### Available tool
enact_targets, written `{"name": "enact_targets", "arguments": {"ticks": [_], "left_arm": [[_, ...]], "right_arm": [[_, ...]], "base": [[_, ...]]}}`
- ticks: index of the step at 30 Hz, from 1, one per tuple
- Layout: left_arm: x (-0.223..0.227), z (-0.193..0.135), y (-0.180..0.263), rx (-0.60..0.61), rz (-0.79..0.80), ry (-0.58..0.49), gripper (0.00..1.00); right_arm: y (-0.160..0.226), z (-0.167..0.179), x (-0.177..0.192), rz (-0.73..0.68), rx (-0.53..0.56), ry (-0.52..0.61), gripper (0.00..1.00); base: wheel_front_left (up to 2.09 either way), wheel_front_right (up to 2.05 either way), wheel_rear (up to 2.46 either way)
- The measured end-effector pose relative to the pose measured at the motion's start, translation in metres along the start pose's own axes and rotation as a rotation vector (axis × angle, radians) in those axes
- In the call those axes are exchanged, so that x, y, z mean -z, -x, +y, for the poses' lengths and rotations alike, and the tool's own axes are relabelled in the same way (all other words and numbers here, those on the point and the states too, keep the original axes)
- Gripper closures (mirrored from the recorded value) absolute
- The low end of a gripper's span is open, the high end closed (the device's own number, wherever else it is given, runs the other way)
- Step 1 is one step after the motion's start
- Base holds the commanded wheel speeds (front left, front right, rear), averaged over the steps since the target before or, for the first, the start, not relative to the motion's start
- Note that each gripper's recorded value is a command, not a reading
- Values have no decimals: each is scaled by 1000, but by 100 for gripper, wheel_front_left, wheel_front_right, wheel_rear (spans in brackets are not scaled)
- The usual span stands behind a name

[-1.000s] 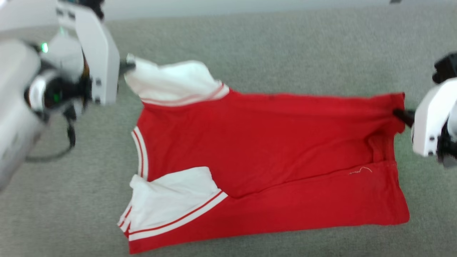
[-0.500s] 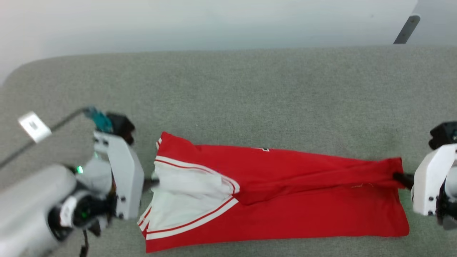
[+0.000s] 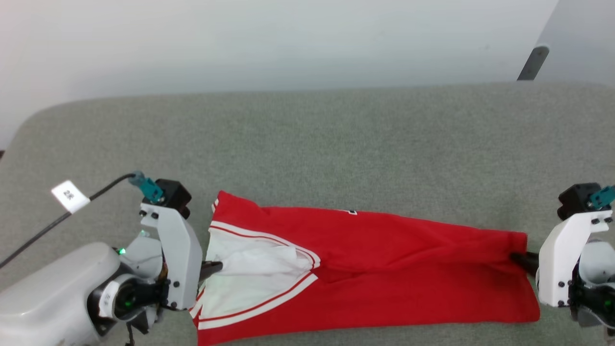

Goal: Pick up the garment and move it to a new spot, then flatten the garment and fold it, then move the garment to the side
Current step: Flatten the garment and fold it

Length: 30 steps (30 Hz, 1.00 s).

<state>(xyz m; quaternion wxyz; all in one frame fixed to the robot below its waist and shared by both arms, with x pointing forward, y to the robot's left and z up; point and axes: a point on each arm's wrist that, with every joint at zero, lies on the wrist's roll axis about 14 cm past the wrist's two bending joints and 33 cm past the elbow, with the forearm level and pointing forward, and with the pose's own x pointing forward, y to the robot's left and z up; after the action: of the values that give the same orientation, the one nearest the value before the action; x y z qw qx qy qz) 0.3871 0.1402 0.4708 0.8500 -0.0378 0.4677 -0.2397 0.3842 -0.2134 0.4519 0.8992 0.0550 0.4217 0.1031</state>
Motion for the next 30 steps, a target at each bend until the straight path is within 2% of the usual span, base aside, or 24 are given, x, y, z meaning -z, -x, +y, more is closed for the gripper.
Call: {"name": "enact_targets", "arguments": {"ticks": [2, 3, 5, 6, 7, 8, 9, 11, 12, 20, 30], "left_arm": [[-1, 0, 3, -4, -16, -1, 51], [-1, -1, 5, -3, -30, -3, 42], [-1, -3, 9, -4, -54, -4, 38], [-1, -4, 11, -3, -65, -7, 30], [-1, -5, 14, -3, -81, -14, 9], [-2, -6, 16, -6, -102, -16, 9], [-2, -7, 19, -6, -119, -16, 4], [-4, -11, 23, 4, -161, -38, 4], [-7, -12, 25, 3, -190, -38, 0], [-28, -11, 47, -15, -465, -100, 0], [-35, 15, 89, -123, -828, -94, 0]], "right_arm": [[4, 1, 3, 3, -1, -3, 0], [6, 2, 6, 7, 0, -5, 0], [11, 4, 7, -2, -4, -14, 0], [13, 6, 8, -5, -8, -15, 0], [15, 7, 9, -10, -6, -13, 0], [18, 7, 9, -18, -4, -15, 0], [21, 7, 8, -30, -3, -17, 0], [26, 9, 7, -47, -4, -16, 0], [28, 11, 6, -57, -6, -16, 0], [41, 23, -3, -169, -32, -27, 0], [46, 21, 2, -241, -25, -76, 0]], "base": [[0, 0, 0], [0, 0, 0], [0, 0, 0], [0, 0, 0], [0, 0, 0], [0, 0, 0], [0, 0, 0], [0, 0, 0], [0, 0, 0], [0, 0, 0], [0, 0, 0]]}}
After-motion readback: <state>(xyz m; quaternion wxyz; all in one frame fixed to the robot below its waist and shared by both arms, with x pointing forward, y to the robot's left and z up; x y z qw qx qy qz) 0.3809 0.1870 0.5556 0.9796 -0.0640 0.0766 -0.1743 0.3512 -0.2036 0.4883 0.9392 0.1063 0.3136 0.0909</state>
